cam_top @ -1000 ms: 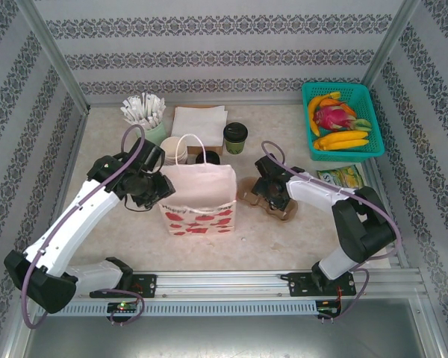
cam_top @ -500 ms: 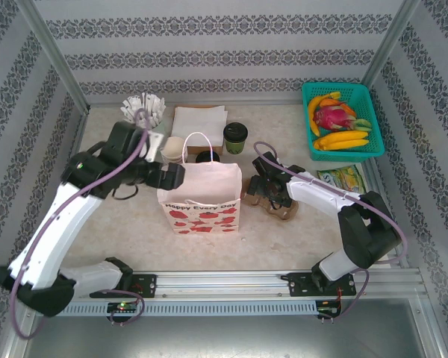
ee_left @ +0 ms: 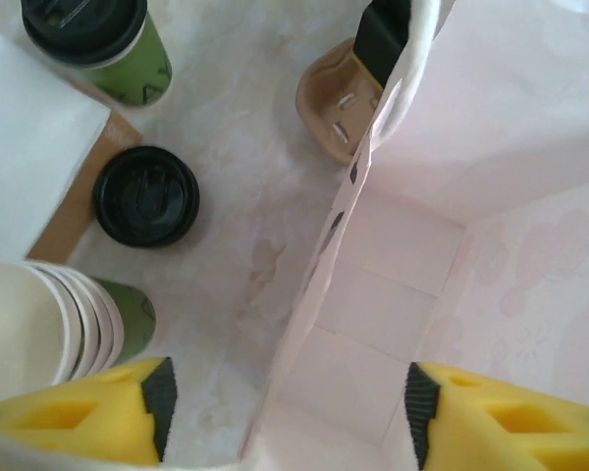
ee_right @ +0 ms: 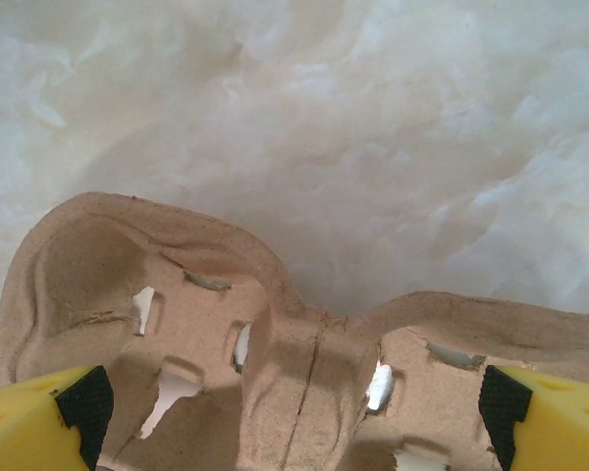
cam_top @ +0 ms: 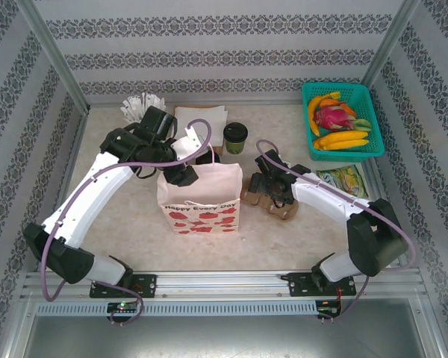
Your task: Pack the takeout coffee
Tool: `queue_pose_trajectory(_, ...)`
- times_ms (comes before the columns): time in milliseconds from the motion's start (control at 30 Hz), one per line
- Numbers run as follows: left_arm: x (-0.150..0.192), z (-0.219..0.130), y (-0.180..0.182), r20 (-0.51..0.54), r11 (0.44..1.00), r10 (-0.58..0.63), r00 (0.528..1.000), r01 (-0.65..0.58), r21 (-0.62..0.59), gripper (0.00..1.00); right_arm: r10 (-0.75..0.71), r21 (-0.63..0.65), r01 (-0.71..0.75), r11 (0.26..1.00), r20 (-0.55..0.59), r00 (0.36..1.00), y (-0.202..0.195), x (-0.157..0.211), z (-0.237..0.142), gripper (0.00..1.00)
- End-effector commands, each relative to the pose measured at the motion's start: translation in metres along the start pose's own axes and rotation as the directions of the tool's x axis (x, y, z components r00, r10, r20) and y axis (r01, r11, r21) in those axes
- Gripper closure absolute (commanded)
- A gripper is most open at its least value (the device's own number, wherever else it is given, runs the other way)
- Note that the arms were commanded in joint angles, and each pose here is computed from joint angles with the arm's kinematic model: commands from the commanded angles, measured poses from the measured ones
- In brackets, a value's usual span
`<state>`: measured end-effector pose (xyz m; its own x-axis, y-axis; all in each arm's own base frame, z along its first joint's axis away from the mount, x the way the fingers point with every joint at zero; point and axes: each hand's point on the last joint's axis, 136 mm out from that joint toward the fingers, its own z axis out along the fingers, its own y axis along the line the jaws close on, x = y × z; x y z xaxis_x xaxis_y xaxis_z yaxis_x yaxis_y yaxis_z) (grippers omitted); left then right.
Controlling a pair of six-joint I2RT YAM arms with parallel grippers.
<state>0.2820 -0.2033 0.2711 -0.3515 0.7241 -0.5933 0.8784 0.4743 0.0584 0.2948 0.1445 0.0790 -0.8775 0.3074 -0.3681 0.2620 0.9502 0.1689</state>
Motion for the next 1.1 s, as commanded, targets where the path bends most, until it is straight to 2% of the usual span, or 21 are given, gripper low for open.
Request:
queue_pose_trajectory(0,-0.004,0.000,-0.006,0.046,0.998,0.060,0.997,-0.060,0.009,0.40,-0.056,0.007,0.056,0.998,-0.022,0.998,0.003,0.006,-0.001,0.02)
queue_pose_trajectory(133,0.008,0.008,0.000,-0.005,0.999,0.040,0.999,-0.040,-0.015,0.40,-0.076,0.022,0.076,0.997,-0.034,0.997,0.003,0.006,0.001,0.02)
queue_pose_trajectory(300,0.007,0.003,0.009,-0.012,0.998,0.003,1.000,-0.004,-0.069,0.78,-0.087,-0.002,0.087,0.996,-0.053,0.995,0.010,0.010,0.003,0.02)
queue_pose_trajectory(433,0.011,-0.002,0.008,0.007,0.992,-0.090,0.996,0.090,-0.091,0.93,-0.135,-0.001,0.135,0.991,-0.065,0.989,0.014,0.012,0.002,0.02)
queue_pose_trajectory(567,0.026,-0.006,-0.003,-0.019,0.965,-0.252,0.967,0.250,-0.072,0.97,-0.154,0.036,0.158,0.987,-0.093,0.984,0.009,0.016,0.003,0.02)
queue_pose_trajectory(733,0.052,-0.012,-0.009,-0.058,0.887,-0.453,0.890,0.443,-0.132,0.97,-0.164,0.058,0.171,0.983,-0.113,0.980,0.006,0.017,0.005,0.02)
queue_pose_trajectory(833,0.067,-0.019,-0.016,-0.092,0.856,-0.510,0.855,0.494,-0.154,0.97,-0.156,0.085,0.169,0.982,-0.141,0.978,0.003,0.021,0.008,0.02)
queue_pose_trajectory(933,0.074,-0.028,-0.013,-0.080,0.817,-0.562,0.824,0.537,-0.208,0.96,-0.109,0.111,0.129,0.985,-0.164,0.980,-0.001,0.025,0.012,0.02)
queue_pose_trajectory(1067,0.073,-0.027,-0.016,-0.034,0.810,-0.570,0.821,0.555,-0.188,0.96,-0.041,0.123,0.063,0.990,-0.176,0.984,-0.001,0.028,0.017,0.06)
